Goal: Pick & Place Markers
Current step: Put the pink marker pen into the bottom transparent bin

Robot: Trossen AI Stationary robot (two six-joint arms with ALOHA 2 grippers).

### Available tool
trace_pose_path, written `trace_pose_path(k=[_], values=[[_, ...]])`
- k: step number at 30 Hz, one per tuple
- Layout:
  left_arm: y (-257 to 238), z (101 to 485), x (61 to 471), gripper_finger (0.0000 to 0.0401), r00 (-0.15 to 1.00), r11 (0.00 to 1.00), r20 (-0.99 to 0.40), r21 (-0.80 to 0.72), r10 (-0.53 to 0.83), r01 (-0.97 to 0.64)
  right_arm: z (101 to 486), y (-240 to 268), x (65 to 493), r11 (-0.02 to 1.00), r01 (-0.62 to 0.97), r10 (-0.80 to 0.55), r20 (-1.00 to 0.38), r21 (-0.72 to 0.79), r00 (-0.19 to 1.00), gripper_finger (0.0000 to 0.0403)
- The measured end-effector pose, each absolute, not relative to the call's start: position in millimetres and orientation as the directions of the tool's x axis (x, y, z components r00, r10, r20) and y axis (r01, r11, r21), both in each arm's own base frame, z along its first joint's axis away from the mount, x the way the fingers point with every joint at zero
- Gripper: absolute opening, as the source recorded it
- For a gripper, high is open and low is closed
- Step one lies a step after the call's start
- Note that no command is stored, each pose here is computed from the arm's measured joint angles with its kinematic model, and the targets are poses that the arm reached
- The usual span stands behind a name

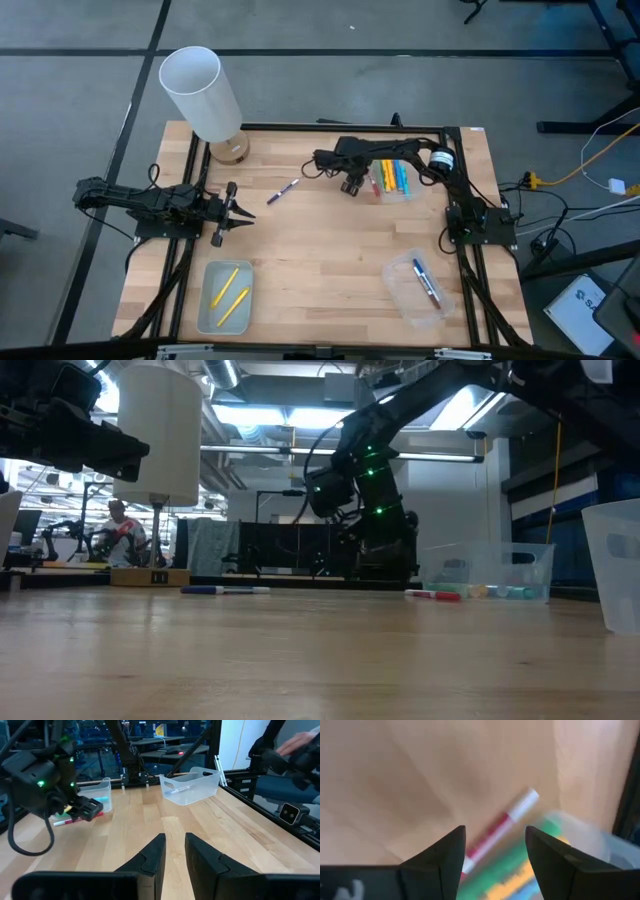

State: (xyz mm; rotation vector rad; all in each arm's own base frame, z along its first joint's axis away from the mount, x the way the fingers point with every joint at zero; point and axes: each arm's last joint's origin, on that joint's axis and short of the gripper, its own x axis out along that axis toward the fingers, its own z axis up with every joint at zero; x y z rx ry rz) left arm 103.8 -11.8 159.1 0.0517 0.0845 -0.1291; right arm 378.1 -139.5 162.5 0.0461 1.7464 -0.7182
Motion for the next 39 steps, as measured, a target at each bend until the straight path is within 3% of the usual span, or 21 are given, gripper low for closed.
trace_pose_path(k=[8,13,17,22,32,39], values=[[-11.9,159.2,103.8,0.0066,0.988,0.99,-0.087,0.046,-0.126,0.131,160.9,-130.0,389.5,0.832,0.381,-0.338,-0.914,-0.402,-0.226,0.0204],[-11.8,159.1,103.8,0.0068,0.988,0.99,-0.087,0.046,-0.126,0.131,152.7,-134.0,380.9,0.803,0.426,-0.324,-0.905,-0.418,-0.277,0.0204],[-11.8,159.1,103.8,0.007,0.988,0.99,-0.087,0.046,-0.126,0.131,137.7,-131.2,361.9,0.797,0.345,-0.352,-0.846,-0.496,-0.401,0.0204],[-11.8,159.0,103.8,0.0066,0.988,0.99,-0.088,0.046,-0.126,0.131,130.9,-125.9,351.7,0.789,0.295,-0.382,-0.807,-0.538,-0.45,0.0204],[-11.8,159.1,103.8,0.007,0.988,0.99,-0.088,0.046,-0.126,0.13,124.1,-137.5,333.6,0.689,0.52,-0.23,-0.832,-0.505,-0.504,0.0204],[-11.8,159.1,103.8,0.0066,0.988,0.99,-0.088,0.046,-0.126,0.13,127.8,-143.0,335.5,0.618,0.64,-0.144,-0.866,-0.456,-0.478,0.0204]])
